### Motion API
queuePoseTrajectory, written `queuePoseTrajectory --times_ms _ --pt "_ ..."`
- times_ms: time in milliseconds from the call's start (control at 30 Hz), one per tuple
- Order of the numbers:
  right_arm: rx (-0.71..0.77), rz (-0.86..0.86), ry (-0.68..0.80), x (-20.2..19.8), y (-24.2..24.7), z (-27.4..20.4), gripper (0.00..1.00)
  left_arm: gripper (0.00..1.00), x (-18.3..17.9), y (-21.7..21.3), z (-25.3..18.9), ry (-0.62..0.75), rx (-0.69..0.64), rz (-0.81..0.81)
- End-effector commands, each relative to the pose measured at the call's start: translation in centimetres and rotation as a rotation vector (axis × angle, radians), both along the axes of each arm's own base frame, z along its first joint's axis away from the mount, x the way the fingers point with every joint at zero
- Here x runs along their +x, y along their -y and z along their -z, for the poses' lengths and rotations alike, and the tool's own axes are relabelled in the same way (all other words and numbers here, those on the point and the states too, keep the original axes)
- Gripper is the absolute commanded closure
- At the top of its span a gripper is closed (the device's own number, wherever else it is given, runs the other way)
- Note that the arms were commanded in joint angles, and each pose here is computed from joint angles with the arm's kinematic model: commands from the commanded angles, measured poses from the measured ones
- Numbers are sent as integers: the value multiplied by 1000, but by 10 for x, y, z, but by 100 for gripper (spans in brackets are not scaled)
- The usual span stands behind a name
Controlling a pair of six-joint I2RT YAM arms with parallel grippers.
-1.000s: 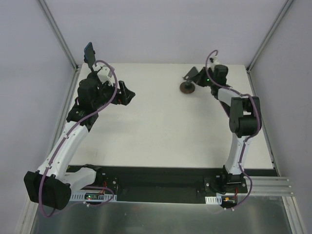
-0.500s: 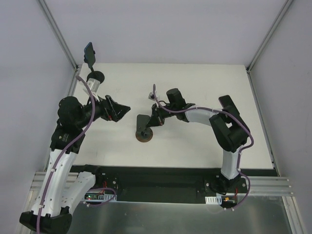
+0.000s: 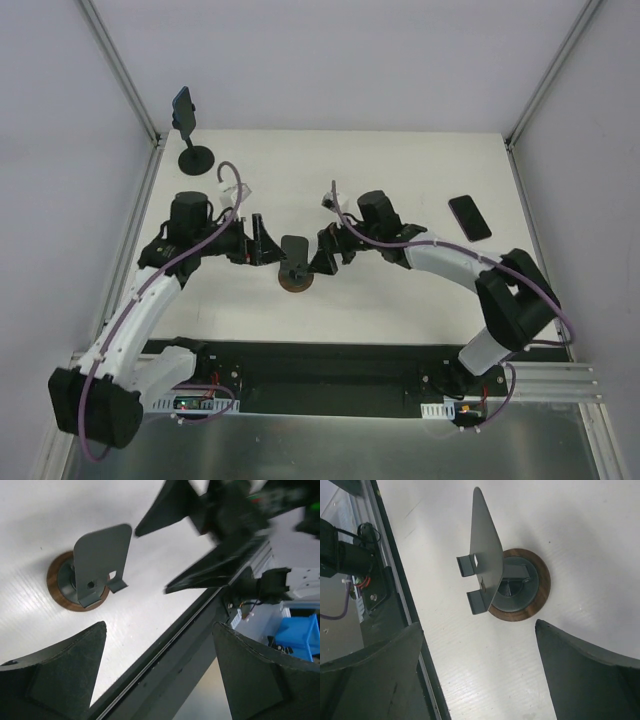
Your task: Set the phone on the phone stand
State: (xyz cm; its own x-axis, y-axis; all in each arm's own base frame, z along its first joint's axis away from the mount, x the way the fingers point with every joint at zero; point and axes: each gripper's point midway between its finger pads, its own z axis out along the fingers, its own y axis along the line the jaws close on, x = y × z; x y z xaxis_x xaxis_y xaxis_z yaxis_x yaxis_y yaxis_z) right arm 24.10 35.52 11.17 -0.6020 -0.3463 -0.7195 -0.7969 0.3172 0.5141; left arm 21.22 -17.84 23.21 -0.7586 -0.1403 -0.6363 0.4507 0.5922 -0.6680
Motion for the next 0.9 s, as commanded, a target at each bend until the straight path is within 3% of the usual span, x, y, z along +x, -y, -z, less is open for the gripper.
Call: queuePoseTrajectory --times_ms 0,67,100,133,200,333,467,667,867 --pt "-2 191 70 6 25 -25 4 14 -4 15 32 -62 89 143" --pt "16 231 125 7 35 -31 4 13 1 23 36 -67 118 214" --pt "39 237 154 5 37 -26 4 11 2 26 39 -12 162 279" --pt "61 243 182 5 40 -30 4 10 1 19 51 -51 246 280" --pt "79 277 203 11 42 -32 4 11 20 18 49 40 337 340" --pt "123 297 217 11 49 -44 4 18 48 13 57 76 442 337" --pt "144 333 250 15 61 -52 4 27 53 19 78 62 449 426" --pt "179 359 274 16 70 -62 4 27 55 37 86 78 355 515" --pt "213 350 266 13 69 -68 4 58 64 37 103 22 368 486"
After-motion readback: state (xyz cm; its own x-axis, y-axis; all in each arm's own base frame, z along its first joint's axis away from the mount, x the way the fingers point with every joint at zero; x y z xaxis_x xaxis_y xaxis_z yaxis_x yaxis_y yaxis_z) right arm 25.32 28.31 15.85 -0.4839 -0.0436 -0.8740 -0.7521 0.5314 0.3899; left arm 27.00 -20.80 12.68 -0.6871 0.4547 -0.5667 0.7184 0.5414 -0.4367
